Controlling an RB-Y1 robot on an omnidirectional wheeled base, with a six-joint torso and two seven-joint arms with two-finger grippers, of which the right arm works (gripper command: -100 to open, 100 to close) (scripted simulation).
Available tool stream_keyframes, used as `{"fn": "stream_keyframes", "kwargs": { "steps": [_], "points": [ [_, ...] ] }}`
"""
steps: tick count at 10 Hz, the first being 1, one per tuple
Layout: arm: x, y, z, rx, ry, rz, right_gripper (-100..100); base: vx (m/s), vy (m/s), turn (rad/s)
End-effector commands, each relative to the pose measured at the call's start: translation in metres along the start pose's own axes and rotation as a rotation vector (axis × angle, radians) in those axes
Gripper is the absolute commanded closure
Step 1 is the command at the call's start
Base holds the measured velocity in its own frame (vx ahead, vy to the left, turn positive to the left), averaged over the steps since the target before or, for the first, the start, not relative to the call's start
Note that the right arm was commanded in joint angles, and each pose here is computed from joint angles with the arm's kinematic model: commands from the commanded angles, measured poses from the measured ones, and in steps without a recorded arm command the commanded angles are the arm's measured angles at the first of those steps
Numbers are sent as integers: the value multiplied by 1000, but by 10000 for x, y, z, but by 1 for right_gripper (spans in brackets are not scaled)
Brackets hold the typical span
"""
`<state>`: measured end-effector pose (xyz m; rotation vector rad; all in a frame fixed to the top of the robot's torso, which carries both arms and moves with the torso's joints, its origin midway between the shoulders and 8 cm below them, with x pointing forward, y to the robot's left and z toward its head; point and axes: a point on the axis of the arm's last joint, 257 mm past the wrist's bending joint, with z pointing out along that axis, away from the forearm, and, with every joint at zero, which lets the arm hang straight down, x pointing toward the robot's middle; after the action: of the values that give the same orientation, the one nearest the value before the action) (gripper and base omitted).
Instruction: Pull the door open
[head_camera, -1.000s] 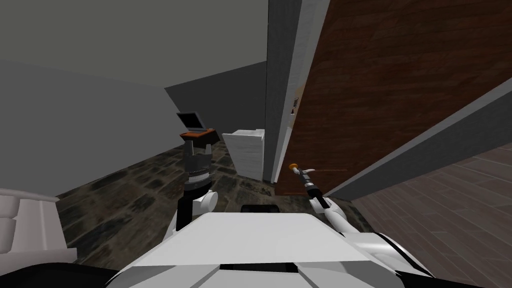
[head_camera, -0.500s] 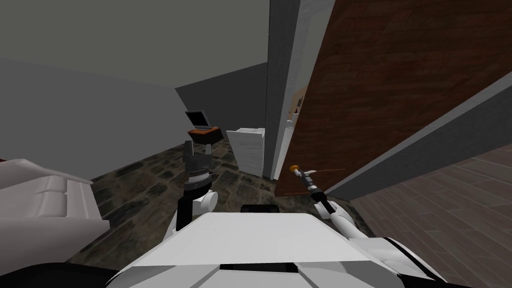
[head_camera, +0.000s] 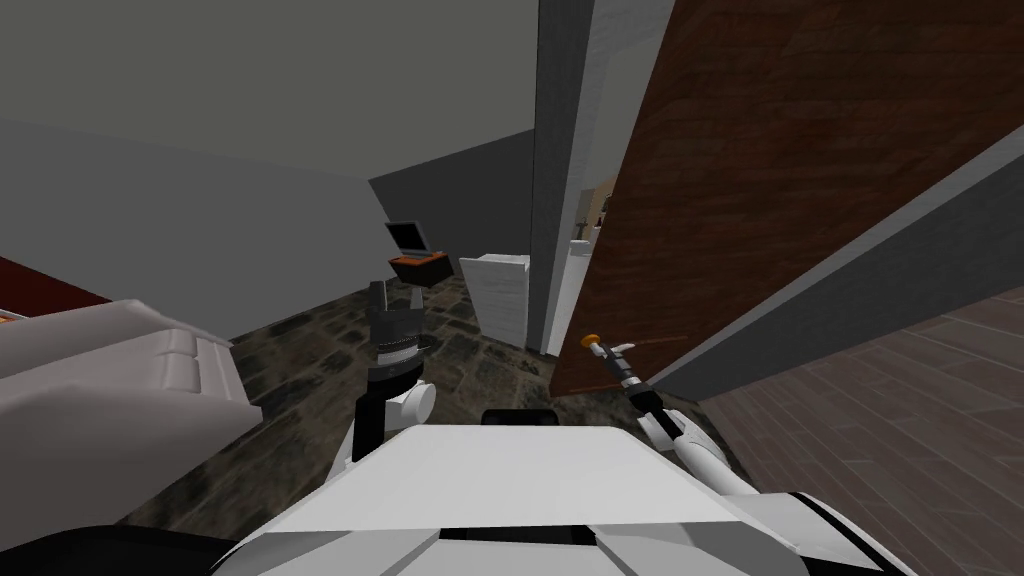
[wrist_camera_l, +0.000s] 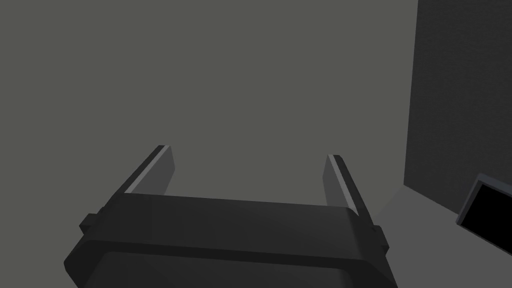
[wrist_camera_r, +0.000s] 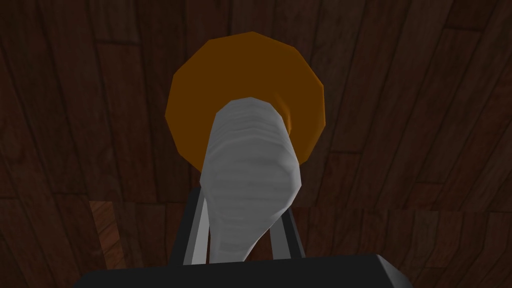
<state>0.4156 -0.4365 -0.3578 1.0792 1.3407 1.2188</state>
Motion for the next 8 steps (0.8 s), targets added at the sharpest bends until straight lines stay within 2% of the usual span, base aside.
{"fn": "stream_keyframes", "kwargs": {
  "steps": [1,2,5,8],
  "points": [
    [-5,-1,-95,-4,15,0,100,-236,-79,225],
    [-12,0,-121,-5,18,-1,100,-193,-102,133],
    [-61,9,-316,-10,41,-3,100,-192,-123,198],
    [-81,15,-403,-12,51,-3,100,-155,-54,86]
  ]
}}
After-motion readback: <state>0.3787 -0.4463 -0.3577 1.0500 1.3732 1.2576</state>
